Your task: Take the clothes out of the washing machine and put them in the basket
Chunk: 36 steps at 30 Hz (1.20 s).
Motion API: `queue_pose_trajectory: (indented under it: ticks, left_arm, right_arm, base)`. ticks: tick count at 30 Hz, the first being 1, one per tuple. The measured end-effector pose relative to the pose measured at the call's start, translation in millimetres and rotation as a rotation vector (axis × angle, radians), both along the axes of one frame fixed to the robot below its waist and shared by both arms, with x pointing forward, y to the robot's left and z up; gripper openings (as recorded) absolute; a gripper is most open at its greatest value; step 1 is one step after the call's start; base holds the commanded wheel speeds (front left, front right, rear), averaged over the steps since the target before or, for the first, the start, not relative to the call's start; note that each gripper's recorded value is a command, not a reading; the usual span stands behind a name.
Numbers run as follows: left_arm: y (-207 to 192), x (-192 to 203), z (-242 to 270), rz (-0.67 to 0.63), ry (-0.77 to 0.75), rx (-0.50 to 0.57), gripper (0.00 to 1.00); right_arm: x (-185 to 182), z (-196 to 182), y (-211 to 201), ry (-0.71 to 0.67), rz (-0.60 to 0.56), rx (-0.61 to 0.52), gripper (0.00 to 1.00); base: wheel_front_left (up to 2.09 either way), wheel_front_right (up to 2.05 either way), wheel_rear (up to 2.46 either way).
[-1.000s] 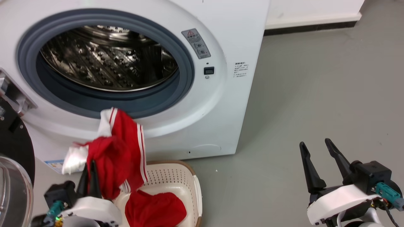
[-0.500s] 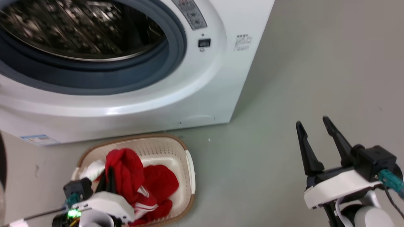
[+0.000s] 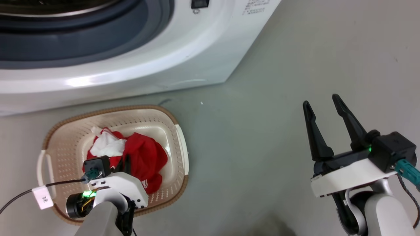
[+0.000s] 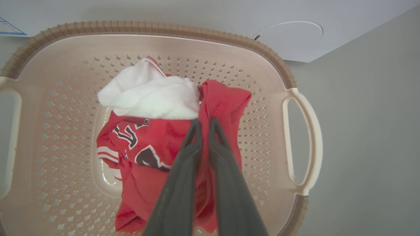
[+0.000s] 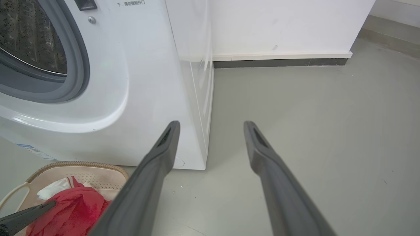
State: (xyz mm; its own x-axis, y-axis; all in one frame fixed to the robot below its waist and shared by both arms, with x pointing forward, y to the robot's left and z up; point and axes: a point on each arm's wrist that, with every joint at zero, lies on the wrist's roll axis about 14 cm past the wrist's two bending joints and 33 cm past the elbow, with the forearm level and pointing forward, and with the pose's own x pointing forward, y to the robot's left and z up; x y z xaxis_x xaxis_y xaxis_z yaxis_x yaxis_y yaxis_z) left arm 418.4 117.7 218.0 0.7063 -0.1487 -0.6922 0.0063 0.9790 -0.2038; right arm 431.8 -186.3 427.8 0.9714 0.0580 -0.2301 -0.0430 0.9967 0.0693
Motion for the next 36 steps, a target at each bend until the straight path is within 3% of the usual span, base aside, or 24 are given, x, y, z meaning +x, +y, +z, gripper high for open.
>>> queue_pose_trajectory:
  ticks: [10, 12, 13, 14, 24, 36]
  left_arm:
    - [-8, -45, -63, -0.052, 0.243, 0.021, 0.00]
    - [-8, -45, -63, -0.044, 0.251, 0.020, 0.39]
    - [-6, -45, -63, -0.039, 0.252, 0.022, 0.93]
    - [-5, -45, -61, -0.035, 0.253, 0.025, 1.00]
    - [1, -33, -19, -0.011, 0.155, 0.012, 1.00]
    - [16, -16, 77, 0.050, -0.128, -0.003, 1.00]
  right_arm:
    - [4, -31, -7, 0.060, -0.016, -0.009, 1.00]
    - [2, -33, -8, 0.066, -0.021, -0.008, 1.00]
    - [2, -33, -8, 0.065, -0.021, -0.002, 1.00]
    - [1, -33, -7, 0.063, -0.019, 0.003, 1.00]
    - [-3, 2, -1, -0.022, -0.007, 0.014, 1.00]
    - [-40, 53, 3, -0.105, -0.002, 0.012, 1.00]
  base:
    - [0.00, 0.00, 0.00]
    - [0.00, 0.00, 0.00]
    - [0.00, 0.00, 0.00]
    - [0.00, 0.00, 0.00]
    - [0.00, 0.00, 0.00]
    - [0.00, 0.00, 0.00]
